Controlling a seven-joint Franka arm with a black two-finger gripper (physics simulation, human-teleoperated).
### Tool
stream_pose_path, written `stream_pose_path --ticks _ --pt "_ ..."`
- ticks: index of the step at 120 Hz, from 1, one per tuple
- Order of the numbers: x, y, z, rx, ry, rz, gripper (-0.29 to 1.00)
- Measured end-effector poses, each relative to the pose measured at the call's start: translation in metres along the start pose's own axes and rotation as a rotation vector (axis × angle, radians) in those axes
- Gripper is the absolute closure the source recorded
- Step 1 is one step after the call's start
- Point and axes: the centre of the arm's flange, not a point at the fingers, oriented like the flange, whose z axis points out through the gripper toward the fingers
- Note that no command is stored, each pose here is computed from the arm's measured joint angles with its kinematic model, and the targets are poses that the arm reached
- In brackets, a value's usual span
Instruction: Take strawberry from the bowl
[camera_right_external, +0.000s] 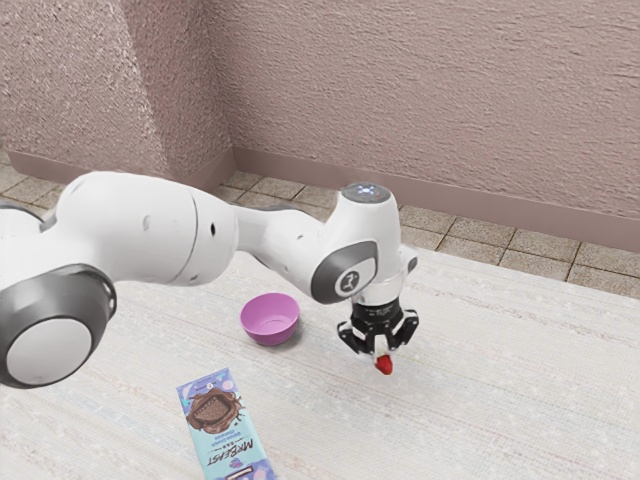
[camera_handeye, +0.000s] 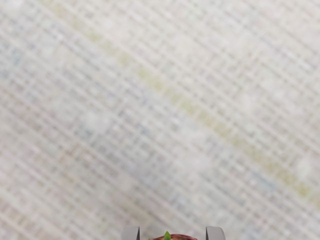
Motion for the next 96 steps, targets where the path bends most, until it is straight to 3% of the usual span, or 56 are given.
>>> stream_pose_path --ticks 28,56,64,77,96 --pt "-0.002 0.007 0.019 0.012 -0.008 0.007 0.69" --pt "-0.004 0.013 -0.005 -0.029 -0.002 0.028 0.28" --pt "-0.003 0.011 -0.046 -0.057 0.007 0.044 0.21" --pt "0.002 -0.018 -0.173 -0.086 0.061 0.095 0.13" --pt "0.111 -0.151 -0.315 -0.092 0.127 0.025 0.07"
